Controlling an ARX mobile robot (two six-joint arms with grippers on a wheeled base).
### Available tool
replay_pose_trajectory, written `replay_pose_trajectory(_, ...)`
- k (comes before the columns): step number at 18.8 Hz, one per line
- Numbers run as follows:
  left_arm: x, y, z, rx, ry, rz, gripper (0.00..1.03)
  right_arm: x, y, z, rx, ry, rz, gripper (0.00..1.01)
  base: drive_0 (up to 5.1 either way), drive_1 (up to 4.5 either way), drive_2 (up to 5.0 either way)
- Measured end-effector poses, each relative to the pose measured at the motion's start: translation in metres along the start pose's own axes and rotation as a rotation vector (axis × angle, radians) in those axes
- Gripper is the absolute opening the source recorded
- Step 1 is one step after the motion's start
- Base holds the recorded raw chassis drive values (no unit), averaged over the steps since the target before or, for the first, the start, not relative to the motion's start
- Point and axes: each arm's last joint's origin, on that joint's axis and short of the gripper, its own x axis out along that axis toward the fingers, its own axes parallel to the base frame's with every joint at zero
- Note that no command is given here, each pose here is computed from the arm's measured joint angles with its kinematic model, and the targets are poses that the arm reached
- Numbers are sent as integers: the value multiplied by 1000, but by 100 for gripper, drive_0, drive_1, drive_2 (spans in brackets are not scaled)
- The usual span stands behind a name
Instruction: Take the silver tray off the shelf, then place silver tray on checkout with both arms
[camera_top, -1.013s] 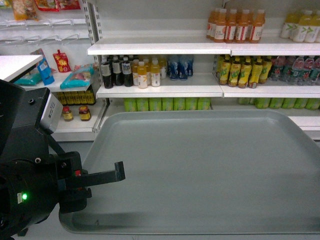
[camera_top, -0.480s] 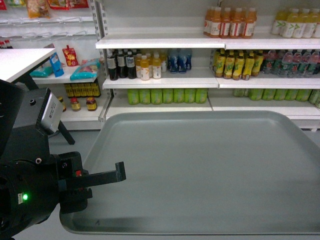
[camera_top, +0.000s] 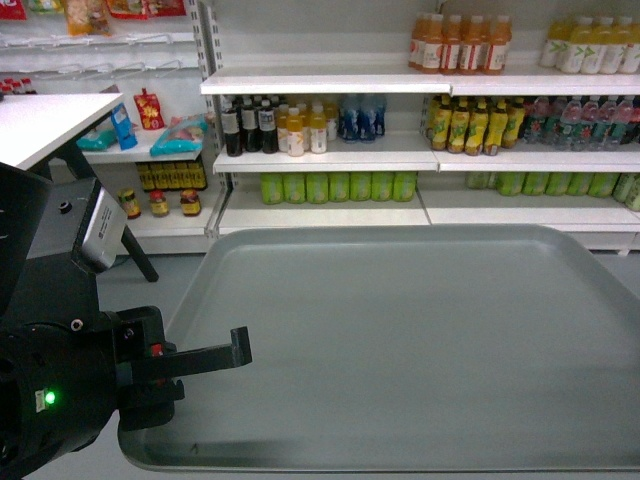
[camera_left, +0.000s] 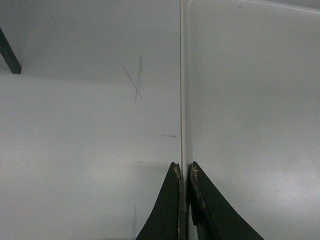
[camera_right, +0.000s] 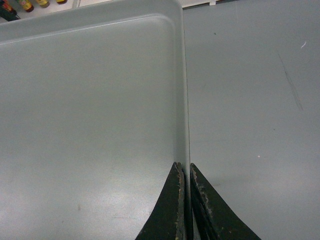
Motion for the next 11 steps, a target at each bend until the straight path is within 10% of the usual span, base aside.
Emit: replay_pose_trajectory(11,0,1,0,-2,-1,1,3,0,0,0,0,-1,1,3,-492,248,248)
